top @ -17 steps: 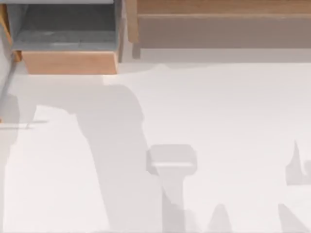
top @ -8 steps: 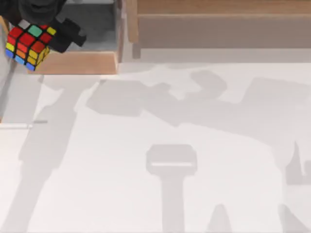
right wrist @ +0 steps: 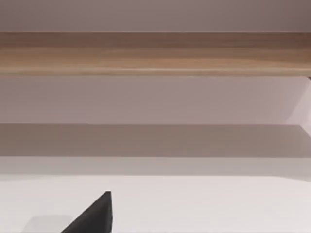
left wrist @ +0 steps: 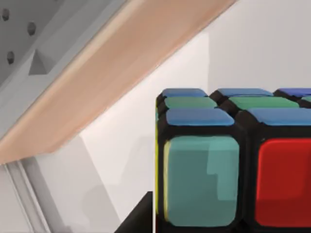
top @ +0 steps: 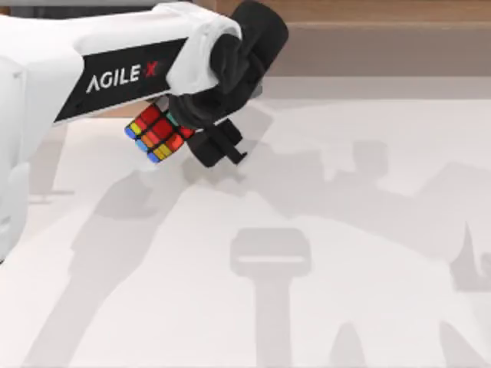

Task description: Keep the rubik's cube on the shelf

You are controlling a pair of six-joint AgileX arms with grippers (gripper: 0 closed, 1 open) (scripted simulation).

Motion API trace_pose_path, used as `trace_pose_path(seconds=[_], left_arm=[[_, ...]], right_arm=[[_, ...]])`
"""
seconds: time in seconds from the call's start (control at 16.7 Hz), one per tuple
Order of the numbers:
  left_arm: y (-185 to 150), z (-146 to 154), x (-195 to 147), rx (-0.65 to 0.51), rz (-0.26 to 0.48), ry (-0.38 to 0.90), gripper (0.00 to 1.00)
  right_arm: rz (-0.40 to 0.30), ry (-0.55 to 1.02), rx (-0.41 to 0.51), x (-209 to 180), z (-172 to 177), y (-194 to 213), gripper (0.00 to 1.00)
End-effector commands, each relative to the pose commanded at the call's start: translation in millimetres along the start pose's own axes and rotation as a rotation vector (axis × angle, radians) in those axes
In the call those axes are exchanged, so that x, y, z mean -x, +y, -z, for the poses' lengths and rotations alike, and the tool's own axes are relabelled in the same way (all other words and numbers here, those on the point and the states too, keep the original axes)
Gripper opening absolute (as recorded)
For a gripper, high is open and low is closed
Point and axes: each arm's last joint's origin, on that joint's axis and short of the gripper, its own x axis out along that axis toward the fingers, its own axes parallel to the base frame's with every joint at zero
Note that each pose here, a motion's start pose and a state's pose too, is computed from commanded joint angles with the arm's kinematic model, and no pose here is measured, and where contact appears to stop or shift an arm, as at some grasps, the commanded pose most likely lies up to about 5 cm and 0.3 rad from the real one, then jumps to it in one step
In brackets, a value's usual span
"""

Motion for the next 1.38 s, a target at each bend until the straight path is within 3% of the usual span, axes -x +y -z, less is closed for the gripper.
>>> trace_pose_path(seconds=[0.36, 0.6, 0.84, 1.08, 1.38], left_arm=[[-17.5, -29.9, 66.8, 0.269, -0.049, -0.456, 0.00], [-49.4, -49.7, 85.1, 0.485, -0.046, -0.769, 0.00], [-44.4, -56.5, 91.5, 0.787, -0.068, -1.062, 0.00], [-50.6, -52.4, 73.7, 0.964, -0.113, -1.216, 0.00], [-85.2, -39.7, 35.1, 0.935, -0.148, -1.249, 0.00]], right_arm=[[0.000, 0.000, 0.000, 0.0, 0.0, 0.0, 1.00], [0.000, 0.000, 0.000, 0.0, 0.0, 0.0, 1.00], [0.000, 0.000, 0.000, 0.0, 0.0, 0.0, 1.00], [0.000, 0.000, 0.000, 0.0, 0.0, 0.0, 1.00], [0.000, 0.000, 0.000, 0.0, 0.0, 0.0, 1.00]])
